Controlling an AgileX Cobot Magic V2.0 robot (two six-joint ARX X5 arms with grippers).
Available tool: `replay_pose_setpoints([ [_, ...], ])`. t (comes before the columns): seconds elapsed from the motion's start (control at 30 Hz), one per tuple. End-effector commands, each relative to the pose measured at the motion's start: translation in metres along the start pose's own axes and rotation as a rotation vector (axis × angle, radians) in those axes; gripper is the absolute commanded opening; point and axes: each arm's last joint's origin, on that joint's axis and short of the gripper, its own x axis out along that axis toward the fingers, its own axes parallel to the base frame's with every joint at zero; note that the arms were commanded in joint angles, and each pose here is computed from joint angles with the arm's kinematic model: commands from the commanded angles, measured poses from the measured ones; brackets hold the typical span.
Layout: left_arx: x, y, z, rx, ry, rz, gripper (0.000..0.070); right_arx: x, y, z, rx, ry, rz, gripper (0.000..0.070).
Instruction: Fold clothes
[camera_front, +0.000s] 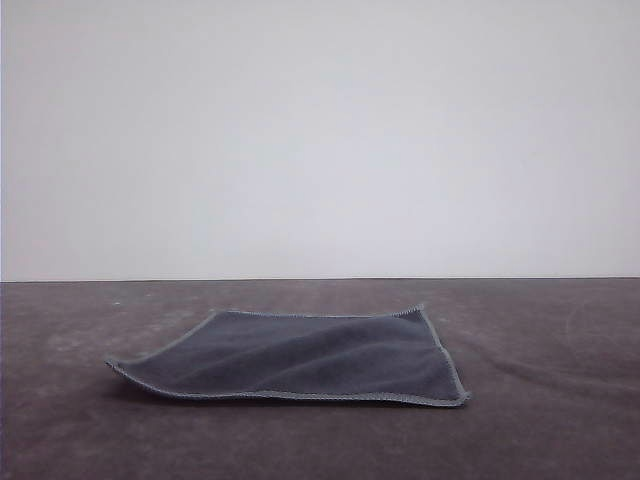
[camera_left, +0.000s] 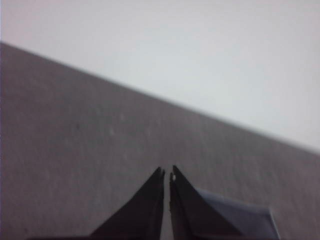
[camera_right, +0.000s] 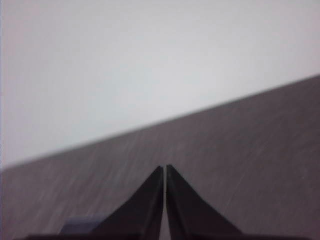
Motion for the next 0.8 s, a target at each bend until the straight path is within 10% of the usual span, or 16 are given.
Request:
replay_pose_setpoints([
  [0.0,0.003,-0.005,0.011,0.078,0.073,-0.025,0.0011,0.006,0.004,0.008,-0.039,0.068,0.019,0.0005],
  [0.3,0.032,-0.017,0.011,0.199,0.411,-0.132,0.001,0.041,0.009,0.006,-0.162,0.383,0.113,0.0005],
  [0.67,0.037,-0.042,-0.004,0.461,0.485,-0.302,0.0014,0.046,0.03,-0.013,-0.345,0.506,0.249,0.001],
  [0.77,0.037,-0.043,-0.004,0.46,0.484,-0.303,0.0144,0.046,0.03,-0.013,-0.345,0.508,0.251,0.0186],
])
